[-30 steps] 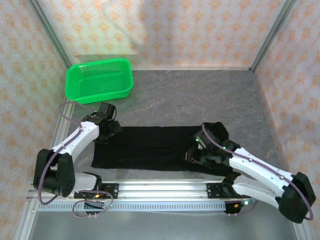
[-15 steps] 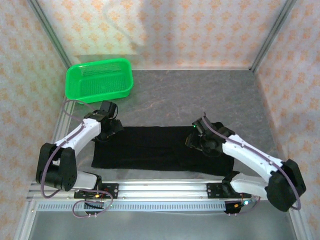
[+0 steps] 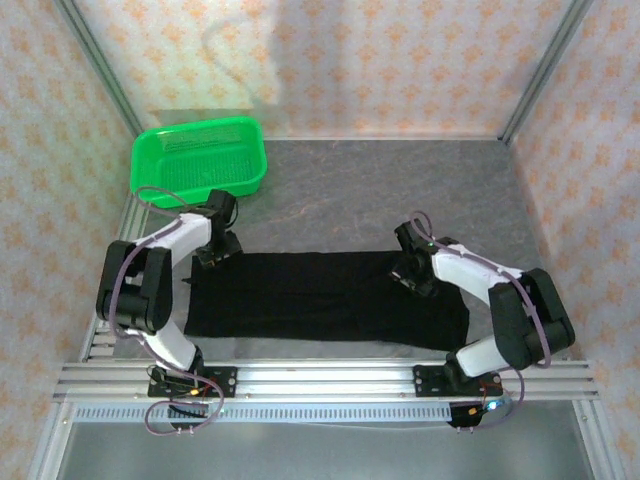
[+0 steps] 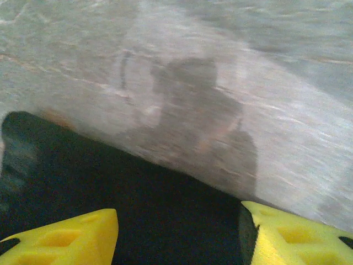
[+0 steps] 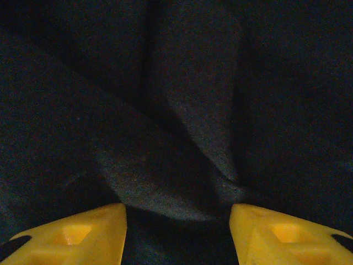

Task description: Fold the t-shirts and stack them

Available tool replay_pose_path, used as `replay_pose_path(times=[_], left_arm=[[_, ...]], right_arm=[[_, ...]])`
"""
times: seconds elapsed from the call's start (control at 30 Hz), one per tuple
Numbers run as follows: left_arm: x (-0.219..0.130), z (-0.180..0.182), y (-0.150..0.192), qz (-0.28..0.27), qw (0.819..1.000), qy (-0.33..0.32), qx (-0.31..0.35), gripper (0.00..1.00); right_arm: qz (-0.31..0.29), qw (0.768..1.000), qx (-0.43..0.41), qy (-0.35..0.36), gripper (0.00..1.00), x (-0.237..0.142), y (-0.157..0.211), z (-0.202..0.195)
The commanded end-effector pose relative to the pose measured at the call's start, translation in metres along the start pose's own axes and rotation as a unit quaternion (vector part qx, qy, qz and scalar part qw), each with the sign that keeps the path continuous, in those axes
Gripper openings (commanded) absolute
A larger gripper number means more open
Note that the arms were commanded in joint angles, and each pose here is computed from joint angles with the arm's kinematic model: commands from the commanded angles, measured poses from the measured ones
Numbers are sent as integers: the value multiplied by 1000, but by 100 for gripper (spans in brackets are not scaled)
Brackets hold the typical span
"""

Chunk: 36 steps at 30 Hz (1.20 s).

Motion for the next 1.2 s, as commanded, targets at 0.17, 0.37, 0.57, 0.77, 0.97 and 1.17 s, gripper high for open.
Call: replay_pose_path(times=[0.17, 0.37, 0.57, 0.77, 0.97, 1.17], left_arm=[[22, 42, -11, 26, 998, -57, -21, 60], [20, 54, -21, 17, 997, -76, -19, 60], [5, 55, -31, -10, 998, -62, -26, 61], [-34, 62, -35, -46, 996, -66, -38, 61], [-94, 47, -37, -124, 991, 21, -49, 63], [-107, -6, -39, -113, 987, 98, 58, 63]], right_arm=[[-40, 998, 25, 51, 54, 22, -22, -6], [-63, 996, 21, 57, 54, 20, -39, 13], [-76, 994, 8, 72, 54, 29, -71, 35], [-105, 993, -36, 47, 57, 29, -103, 80], [-136, 982, -70, -113, 63, -35, -111, 132], [-99, 984, -59, -132, 67, -80, -92, 113]])
Point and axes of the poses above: each hand's point on the last joint's axis, 136 mm out from that joint toward the fingers, its own x axis out along the fingers, its own z axis along the line the jaws close on, y = z × x, the point moved 6 cm from there along -x, back along the fingers, and after that the axes turned 13 degrees about x, right-handed, at the moved point
